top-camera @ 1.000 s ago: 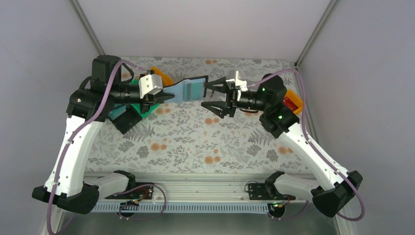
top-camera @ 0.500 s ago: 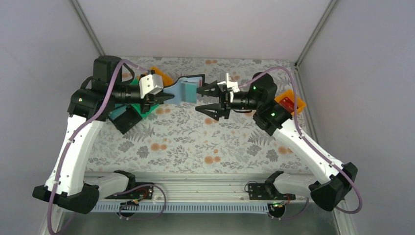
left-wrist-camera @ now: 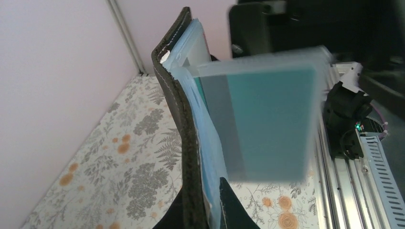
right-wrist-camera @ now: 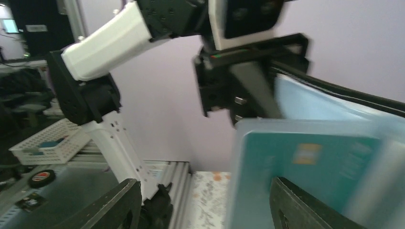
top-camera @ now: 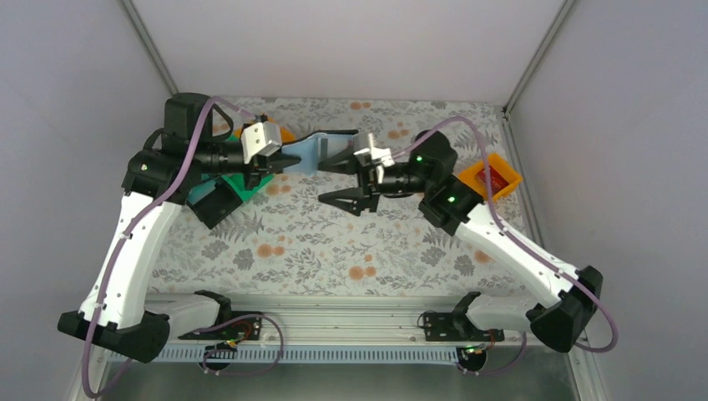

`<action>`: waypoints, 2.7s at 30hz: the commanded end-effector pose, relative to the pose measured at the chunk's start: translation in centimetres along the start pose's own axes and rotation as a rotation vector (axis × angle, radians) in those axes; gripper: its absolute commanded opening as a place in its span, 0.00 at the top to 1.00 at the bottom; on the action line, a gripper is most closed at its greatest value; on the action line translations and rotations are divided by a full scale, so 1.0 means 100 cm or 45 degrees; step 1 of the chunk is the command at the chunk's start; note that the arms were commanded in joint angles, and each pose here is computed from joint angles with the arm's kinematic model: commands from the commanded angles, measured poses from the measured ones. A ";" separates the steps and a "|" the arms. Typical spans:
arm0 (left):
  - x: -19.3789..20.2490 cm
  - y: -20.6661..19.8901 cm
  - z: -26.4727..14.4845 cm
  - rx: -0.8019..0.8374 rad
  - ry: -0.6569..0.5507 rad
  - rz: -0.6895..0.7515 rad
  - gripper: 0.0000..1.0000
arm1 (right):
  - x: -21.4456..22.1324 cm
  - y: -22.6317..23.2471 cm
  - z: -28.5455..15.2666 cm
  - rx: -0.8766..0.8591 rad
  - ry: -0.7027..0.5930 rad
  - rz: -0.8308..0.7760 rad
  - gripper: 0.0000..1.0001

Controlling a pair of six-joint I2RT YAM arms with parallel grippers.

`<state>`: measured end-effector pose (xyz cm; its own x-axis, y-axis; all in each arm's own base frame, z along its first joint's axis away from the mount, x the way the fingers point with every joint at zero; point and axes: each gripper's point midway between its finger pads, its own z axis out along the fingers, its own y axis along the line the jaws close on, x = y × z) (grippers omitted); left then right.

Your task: Take the credit cards out of the card holder

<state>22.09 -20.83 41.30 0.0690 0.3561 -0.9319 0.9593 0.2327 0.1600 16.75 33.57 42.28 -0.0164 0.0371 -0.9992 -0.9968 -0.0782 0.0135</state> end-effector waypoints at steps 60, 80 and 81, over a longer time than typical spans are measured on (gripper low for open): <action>-0.031 -0.013 -0.012 0.051 -0.113 0.129 0.98 | -0.023 0.004 -0.044 0.540 0.086 -0.228 0.56; -0.027 -0.013 -0.009 0.066 -0.116 0.102 0.98 | -0.005 0.000 -0.009 0.353 0.110 -0.203 0.42; -0.027 -0.013 -0.009 0.066 -0.115 0.098 0.98 | -0.006 0.002 -0.008 0.332 0.101 -0.203 0.42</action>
<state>20.83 -21.21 43.54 0.1427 0.3084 -0.9405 0.9634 0.1745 0.2034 17.49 32.14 41.82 0.1090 -0.0977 -0.9892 -0.9591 0.2511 -0.1304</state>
